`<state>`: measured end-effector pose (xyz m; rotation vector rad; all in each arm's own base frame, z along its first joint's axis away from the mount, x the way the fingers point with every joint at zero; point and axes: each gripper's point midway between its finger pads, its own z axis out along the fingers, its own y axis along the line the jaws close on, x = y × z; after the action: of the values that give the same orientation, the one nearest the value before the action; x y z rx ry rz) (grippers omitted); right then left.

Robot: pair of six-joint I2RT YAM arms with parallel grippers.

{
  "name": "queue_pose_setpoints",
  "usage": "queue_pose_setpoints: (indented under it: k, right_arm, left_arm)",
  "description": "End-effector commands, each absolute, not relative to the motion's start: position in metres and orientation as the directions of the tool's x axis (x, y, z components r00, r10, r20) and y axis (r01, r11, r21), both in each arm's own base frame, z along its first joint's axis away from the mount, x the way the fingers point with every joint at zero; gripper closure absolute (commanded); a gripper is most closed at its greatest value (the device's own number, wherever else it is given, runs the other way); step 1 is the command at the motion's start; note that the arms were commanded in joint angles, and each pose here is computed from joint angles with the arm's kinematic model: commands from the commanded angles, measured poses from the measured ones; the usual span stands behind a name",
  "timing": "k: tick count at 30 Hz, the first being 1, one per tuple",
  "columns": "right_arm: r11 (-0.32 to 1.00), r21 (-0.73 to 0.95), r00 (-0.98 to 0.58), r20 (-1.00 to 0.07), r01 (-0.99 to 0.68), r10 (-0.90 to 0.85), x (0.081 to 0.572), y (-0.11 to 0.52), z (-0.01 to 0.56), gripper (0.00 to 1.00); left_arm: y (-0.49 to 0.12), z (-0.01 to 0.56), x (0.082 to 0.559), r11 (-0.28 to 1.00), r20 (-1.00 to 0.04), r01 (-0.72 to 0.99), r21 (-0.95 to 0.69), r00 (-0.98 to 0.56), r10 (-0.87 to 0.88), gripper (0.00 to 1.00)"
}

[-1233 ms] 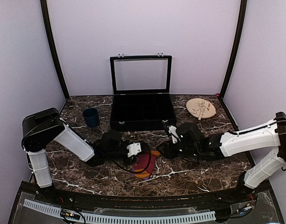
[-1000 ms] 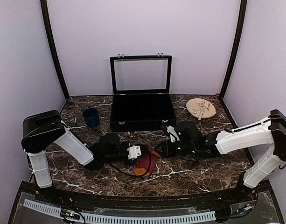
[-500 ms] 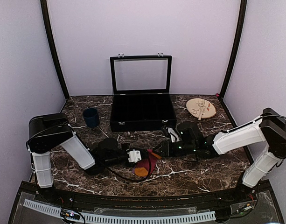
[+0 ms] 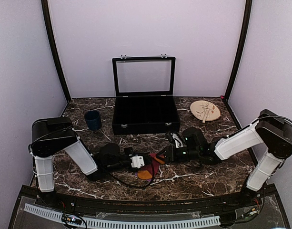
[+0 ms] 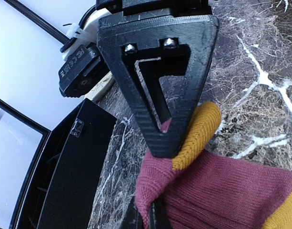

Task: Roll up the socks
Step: Roll the sock at the center of the board.

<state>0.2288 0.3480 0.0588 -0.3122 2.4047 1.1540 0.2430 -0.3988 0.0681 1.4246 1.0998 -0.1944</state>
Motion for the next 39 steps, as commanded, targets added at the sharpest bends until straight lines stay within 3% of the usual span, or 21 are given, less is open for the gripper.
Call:
queue_pose_setpoints:
  k: [1,22,39]
  right_arm:
    - [0.574,0.714,-0.868,-0.497,-0.401,0.012,0.231,0.354,0.066,0.53]
    - [0.541,0.748,-0.883,-0.468,-0.383,0.022,0.226,0.356,0.053,0.55]
    - [0.467,0.794,-0.894,-0.448,-0.388,0.019,0.221,0.365,0.057,0.9]
  left_arm:
    - [-0.399,0.071,0.239,0.225,-0.688,0.68,0.698,0.548,0.476,1.0]
    - [-0.398,0.072,0.237,0.261,-0.685,0.654,0.71,0.557,0.47,1.0]
    - [-0.397,0.059,0.236,0.249,-0.683,0.665,0.704,0.539,0.493,1.0]
